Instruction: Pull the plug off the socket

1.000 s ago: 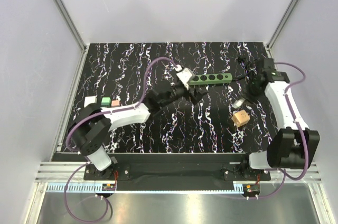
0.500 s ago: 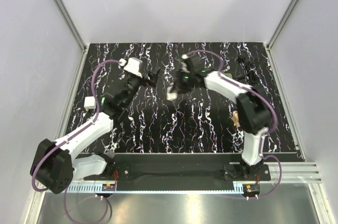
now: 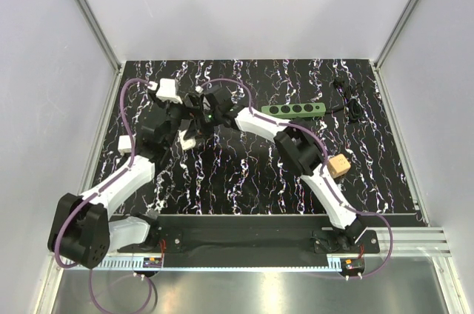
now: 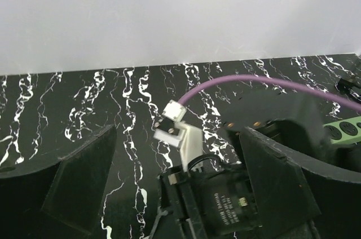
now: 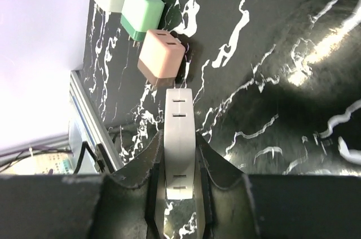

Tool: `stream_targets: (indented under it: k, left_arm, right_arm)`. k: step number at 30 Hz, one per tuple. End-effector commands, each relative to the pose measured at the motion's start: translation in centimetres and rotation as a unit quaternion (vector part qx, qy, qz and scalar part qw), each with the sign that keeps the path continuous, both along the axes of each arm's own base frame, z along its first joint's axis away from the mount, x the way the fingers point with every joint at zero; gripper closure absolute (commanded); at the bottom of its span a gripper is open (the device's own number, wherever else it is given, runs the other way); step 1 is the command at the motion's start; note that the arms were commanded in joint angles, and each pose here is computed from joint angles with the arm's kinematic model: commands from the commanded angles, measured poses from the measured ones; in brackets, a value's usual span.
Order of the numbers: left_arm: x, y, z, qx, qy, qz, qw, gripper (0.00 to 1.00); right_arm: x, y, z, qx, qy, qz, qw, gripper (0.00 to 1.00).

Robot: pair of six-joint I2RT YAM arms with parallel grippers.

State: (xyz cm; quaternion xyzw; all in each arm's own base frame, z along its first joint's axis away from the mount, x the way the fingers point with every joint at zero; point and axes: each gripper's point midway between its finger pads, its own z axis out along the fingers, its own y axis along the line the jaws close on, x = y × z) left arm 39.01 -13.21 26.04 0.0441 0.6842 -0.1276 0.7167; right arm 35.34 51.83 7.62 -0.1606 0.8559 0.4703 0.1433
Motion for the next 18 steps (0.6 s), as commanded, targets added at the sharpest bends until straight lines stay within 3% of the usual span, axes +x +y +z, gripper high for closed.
stream_targets:
  k: [1,18]
  left_arm:
    - [0.3,0.3,0.5,-0.016,-0.009,0.004,1.0,0.03]
    - [1.3,1.5,-0.4,0.024,0.032,0.032,0.999,0.04]
  right_arm:
    - [-0.1,1.5,1.6,0.044,-0.005,0.033,0.998,0.97]
    - [-3.8,2.2,-0.3,0.09,0.077,0.153,0.981,0.91]
